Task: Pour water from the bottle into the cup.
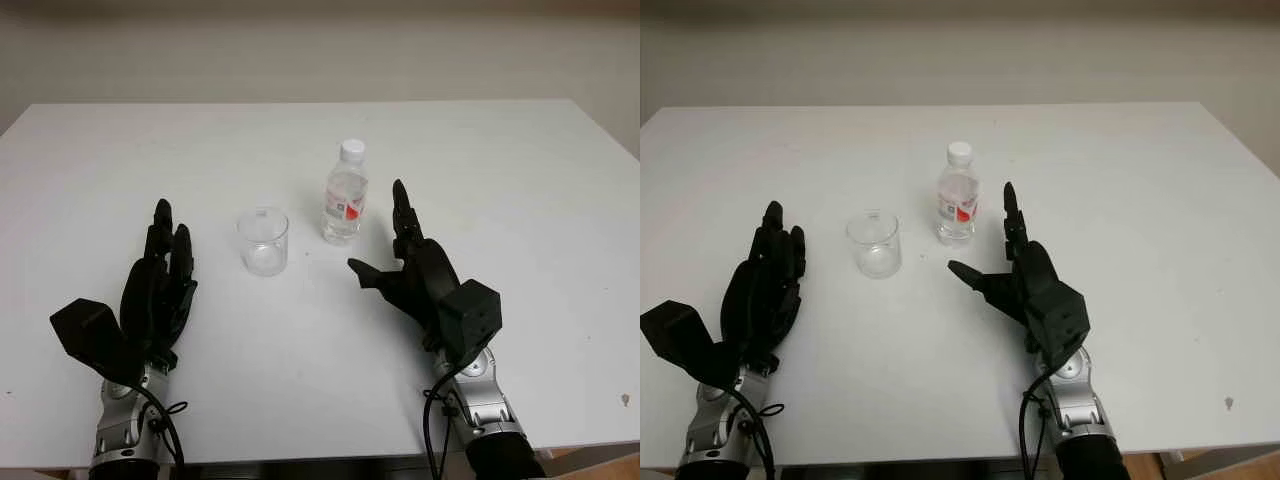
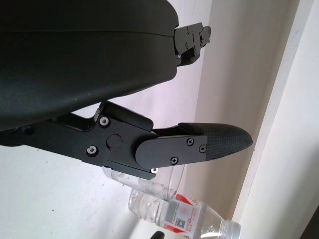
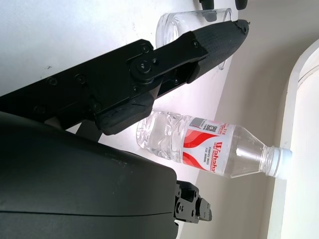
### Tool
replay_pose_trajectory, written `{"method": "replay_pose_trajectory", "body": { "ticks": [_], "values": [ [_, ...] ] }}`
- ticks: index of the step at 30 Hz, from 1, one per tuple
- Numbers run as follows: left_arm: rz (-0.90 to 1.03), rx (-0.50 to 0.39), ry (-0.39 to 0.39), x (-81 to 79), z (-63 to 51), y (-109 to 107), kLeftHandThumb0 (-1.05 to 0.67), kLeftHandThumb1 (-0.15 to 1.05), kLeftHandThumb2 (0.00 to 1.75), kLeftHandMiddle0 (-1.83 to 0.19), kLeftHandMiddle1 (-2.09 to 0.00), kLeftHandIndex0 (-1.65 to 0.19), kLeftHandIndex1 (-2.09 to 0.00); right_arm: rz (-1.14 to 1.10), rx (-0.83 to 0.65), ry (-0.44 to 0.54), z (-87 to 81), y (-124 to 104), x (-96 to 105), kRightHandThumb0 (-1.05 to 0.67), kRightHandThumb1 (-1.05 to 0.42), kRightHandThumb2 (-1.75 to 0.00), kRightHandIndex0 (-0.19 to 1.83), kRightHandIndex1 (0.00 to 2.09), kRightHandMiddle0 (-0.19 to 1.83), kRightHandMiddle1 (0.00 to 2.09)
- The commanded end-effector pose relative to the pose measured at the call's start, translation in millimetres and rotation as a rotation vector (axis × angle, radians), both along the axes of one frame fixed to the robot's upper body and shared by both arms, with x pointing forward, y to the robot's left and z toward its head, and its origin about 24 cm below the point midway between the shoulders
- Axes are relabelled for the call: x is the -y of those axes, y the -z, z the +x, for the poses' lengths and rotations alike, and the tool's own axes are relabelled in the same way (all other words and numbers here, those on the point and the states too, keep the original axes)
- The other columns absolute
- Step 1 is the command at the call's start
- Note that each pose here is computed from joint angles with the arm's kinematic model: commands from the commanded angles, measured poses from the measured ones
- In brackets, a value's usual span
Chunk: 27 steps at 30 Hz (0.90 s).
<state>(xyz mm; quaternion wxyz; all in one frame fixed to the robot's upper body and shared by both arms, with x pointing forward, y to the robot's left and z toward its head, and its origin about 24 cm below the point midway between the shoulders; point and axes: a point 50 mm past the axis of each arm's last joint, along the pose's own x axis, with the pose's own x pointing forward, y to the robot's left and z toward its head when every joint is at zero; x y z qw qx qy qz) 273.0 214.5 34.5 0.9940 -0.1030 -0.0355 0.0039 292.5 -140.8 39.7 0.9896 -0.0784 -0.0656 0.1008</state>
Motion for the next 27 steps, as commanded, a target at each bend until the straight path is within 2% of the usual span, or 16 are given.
{"method": "replay_pose_trajectory", "body": {
  "ticks": [1,12,23,27],
  "values": [
    [-0.021,-0.077,-0.006,1.0,-10.7,18.7,-0.76,1.05,0.48,0.18,-0.05,0.16,-0.05,0.001,0.016,0.0,-0.6,-2.1,0.9,-0.95,-0.96,-0.05,-0.19,0.0,-0.19,0.0],
    [-0.015,-0.079,-0.013,-0.8,-9.4,18.9,-0.75,1.05,0.5,0.18,-0.05,0.18,-0.05,-0.005,0.01,-0.004,3.8,-0.8,-3.2,-0.93,-0.95,-0.05,-0.19,0.0,-0.19,0.0],
    [-0.017,-0.039,-0.009,-4.6,0.5,8.5,-0.75,1.05,0.47,0.19,-0.05,0.17,-0.05,-0.026,0.086,0.028,52.1,-43.1,-11.0,-0.98,-0.95,-0.05,-0.19,0.0,-0.19,0.0],
    [-0.007,-0.038,-0.004,-5.8,0.2,8.6,-0.74,1.05,0.48,0.19,-0.05,0.17,-0.05,-0.064,0.099,0.022,66.5,-49.9,-16.1,-0.99,-0.95,-0.05,-0.19,0.0,-0.19,0.0]
  ]
}}
